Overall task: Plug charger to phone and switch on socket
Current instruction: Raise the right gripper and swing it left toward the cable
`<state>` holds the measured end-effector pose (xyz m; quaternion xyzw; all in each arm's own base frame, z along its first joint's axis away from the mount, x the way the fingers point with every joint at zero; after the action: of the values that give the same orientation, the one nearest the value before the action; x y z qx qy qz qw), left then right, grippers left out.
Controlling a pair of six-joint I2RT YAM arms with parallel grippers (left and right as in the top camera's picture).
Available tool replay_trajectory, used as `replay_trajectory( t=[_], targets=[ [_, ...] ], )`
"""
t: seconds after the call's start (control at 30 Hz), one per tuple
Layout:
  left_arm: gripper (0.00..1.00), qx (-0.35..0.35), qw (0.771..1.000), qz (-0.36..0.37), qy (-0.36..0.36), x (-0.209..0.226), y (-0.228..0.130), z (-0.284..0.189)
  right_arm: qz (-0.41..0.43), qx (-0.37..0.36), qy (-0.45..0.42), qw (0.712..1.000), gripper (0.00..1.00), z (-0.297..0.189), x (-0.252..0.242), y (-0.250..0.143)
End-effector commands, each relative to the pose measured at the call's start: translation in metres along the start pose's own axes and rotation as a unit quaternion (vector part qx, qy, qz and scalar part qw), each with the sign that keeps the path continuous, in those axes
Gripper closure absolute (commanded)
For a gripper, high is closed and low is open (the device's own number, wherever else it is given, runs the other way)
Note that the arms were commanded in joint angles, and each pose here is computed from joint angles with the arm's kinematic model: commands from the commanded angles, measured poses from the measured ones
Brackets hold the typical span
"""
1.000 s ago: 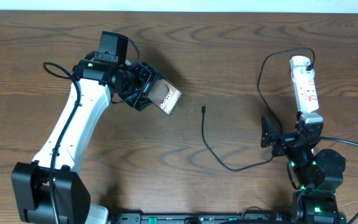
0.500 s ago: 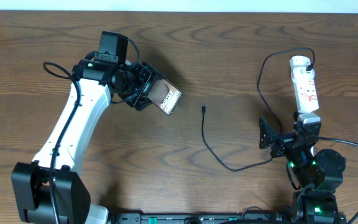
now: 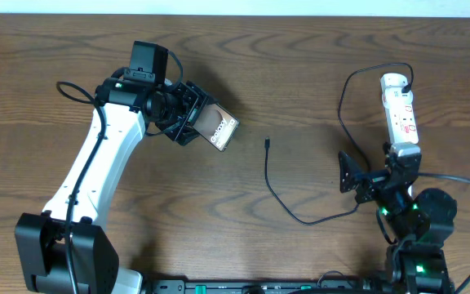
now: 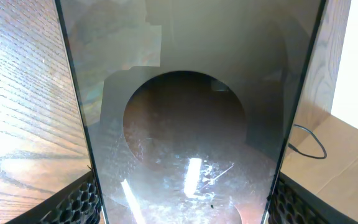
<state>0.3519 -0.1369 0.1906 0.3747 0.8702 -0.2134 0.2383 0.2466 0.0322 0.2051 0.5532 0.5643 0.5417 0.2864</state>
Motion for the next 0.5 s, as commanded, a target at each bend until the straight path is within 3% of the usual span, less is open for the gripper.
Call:
replay_trajectory(
  t=[0.0,0.47],
  targets=[
    [0.93,0.001,1.0,0.005,-0.02,-0.007,-0.005,-0.011,0.008,0.011,0.025,1.0,0.01,0.005,0.008,0.007],
    [0.93,0.0,1.0,-0.017,-0.021,-0.008,-0.004,-0.011,0.032,0.084,0.058,0.994,0.01,0.031,0.013,0.025]
  ],
)
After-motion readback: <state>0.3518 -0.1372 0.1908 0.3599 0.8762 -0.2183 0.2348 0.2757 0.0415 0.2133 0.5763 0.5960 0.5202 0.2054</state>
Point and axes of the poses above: each gripper's point midway between its finger pads, its own z axis out along the fingers, its own x axis along the line the jaws close on, y = z × x, the point moved 3 cm from there along -z, back along the fingers, and after that the axes turned 5 degrees about z, right-handed, at the moved point
